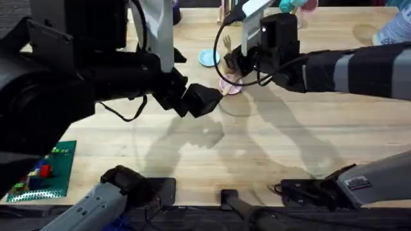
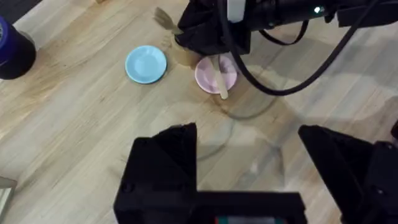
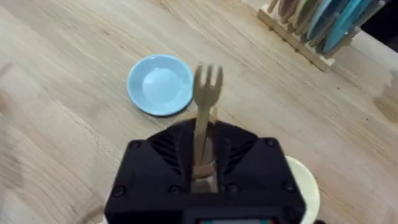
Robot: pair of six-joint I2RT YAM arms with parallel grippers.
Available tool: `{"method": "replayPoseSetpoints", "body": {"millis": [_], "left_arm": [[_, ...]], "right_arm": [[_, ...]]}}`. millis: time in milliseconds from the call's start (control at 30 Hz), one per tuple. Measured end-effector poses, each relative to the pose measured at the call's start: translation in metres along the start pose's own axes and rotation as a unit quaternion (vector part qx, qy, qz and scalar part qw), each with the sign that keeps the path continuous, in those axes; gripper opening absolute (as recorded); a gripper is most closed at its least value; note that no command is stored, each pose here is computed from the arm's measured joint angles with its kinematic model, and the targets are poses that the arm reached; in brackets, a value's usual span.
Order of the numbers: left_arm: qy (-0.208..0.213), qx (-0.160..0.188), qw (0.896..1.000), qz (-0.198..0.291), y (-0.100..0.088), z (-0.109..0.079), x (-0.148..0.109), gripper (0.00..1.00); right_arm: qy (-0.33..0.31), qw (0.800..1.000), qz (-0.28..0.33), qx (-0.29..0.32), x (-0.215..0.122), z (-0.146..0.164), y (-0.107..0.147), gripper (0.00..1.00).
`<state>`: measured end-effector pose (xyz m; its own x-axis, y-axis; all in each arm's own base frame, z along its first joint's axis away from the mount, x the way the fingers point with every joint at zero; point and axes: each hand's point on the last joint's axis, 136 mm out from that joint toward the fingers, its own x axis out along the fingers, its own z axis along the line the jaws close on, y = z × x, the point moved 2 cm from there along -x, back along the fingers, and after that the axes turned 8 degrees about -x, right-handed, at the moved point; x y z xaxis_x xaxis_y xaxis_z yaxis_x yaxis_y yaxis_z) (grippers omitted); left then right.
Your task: Pick up a utensil and set it on the pink plate, then put the other utensil in the container.
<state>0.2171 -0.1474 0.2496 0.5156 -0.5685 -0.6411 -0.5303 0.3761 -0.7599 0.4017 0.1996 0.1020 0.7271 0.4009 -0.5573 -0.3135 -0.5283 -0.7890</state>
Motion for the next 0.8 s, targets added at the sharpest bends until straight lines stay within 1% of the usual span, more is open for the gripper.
{"method": "replayPoseSetpoints", "body": {"millis": [233,300,367,467,500,533,567,633,800], "left_arm": [[0.000,0.000,1.000,0.000,0.000,0.000,0.000,0.993],[0.000,0.000,1.000,0.001,0.000,0.000,0.000,0.993],[0.001,-0.001,1.000,0.004,0.002,0.000,0.000,0.993],[0.001,-0.003,1.000,0.008,0.004,0.000,0.000,0.993],[0.001,-0.003,1.000,0.008,0.004,-0.001,0.000,0.994],[0.001,-0.003,1.000,0.008,0.004,-0.001,0.000,0.993],[0.001,-0.003,1.000,0.009,0.004,-0.001,0.000,0.993],[0.001,-0.003,1.000,0.009,0.004,-0.001,0.000,0.993],[0.001,-0.003,1.000,0.009,0.004,-0.001,0.000,0.994]], "right_arm": [[0.001,1.000,-0.003,-0.001,0.000,-0.001,-0.002,0.372],[0.002,1.000,-0.005,-0.001,0.000,-0.001,-0.002,0.464],[0.005,1.000,-0.014,-0.001,0.000,-0.002,-0.006,0.577],[0.011,0.999,-0.031,-0.002,-0.001,-0.005,-0.014,0.714],[0.013,0.999,-0.034,-0.002,-0.002,-0.006,-0.016,0.796],[0.013,0.999,-0.037,-0.002,-0.003,-0.006,-0.018,0.919],[0.015,0.999,-0.041,-0.004,-0.005,-0.007,-0.021,0.977],[0.020,0.998,-0.054,-0.005,-0.011,-0.010,-0.030,0.996],[0.030,0.996,-0.083,-0.006,-0.031,-0.017,-0.051,0.997]]}}
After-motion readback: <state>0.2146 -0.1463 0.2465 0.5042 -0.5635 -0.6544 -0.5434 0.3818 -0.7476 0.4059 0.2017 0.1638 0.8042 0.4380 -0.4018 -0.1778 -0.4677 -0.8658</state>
